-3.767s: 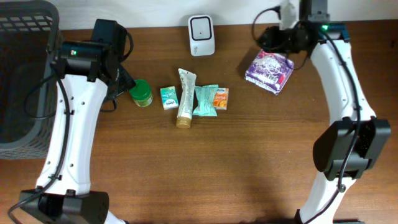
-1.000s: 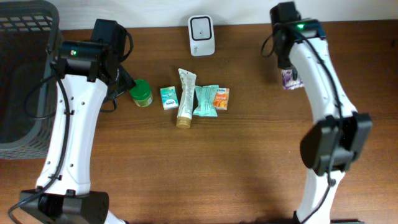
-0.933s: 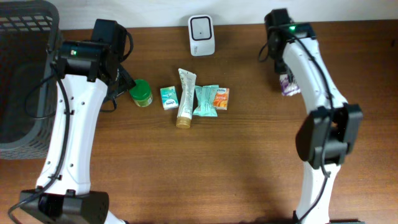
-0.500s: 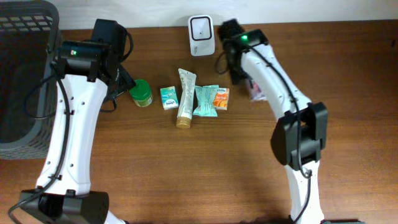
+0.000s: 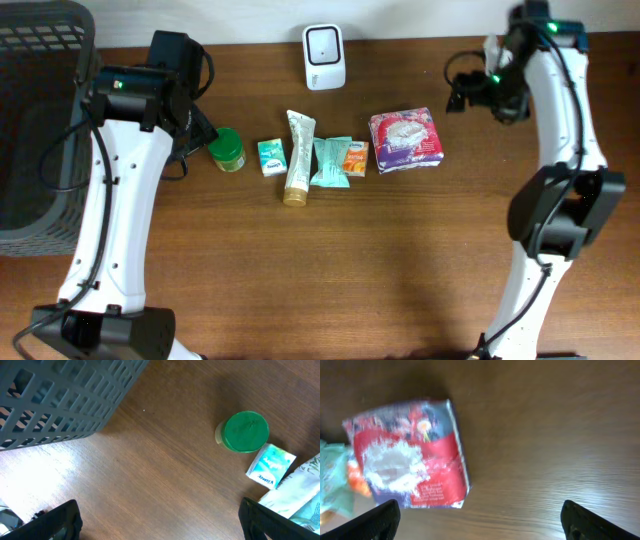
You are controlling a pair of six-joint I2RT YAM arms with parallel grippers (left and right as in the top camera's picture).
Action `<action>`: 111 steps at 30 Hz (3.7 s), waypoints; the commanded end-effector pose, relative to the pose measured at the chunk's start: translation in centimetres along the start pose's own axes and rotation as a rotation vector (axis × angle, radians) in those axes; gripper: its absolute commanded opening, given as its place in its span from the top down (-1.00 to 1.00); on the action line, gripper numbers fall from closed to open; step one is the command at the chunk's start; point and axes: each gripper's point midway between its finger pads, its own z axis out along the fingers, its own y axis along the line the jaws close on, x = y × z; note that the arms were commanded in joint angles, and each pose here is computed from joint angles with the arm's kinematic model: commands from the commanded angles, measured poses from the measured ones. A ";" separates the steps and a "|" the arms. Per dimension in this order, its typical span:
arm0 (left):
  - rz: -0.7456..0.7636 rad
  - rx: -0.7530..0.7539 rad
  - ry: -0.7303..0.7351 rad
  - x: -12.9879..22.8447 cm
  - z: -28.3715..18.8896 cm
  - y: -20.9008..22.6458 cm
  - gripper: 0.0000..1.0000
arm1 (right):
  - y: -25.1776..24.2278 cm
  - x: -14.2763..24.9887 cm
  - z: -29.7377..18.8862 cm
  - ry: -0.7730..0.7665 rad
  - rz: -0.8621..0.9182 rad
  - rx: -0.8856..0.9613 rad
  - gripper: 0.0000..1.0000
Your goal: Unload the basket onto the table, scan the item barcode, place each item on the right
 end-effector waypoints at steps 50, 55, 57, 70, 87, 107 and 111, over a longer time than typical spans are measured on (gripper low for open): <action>0.012 -0.008 -0.008 -0.1 0.0 0.2 -0.98 | 25.5 -14.0 5.0 -0.699 -0.071 -0.505 0.92; 0.012 -0.008 -0.008 -0.1 0.0 0.2 -0.98 | 19.1 -16.6 -3.3 -0.761 -0.062 -0.546 0.92; 0.011 -0.008 -0.008 -0.1 0.0 0.2 -0.98 | 15.0 -17.2 -5.9 -0.774 0.004 -0.502 0.92; 0.012 -0.008 -0.008 -0.1 0.0 0.2 -0.98 | -24.7 -2.9 -9.8 -0.569 1.075 0.032 0.92; 0.012 -0.008 -0.008 -0.1 0.0 0.2 -0.98 | -34.3 -0.1 -8.6 -0.637 1.176 0.189 -0.60; 0.012 -0.008 -0.008 -0.1 0.0 0.2 -0.98 | 1.3 -1.1 -11.9 -0.314 0.190 -0.231 -0.97; 0.012 -0.008 -0.008 -0.1 0.0 0.2 -0.98 | 5.7 0.3 -6.4 -0.162 0.083 -0.073 -0.97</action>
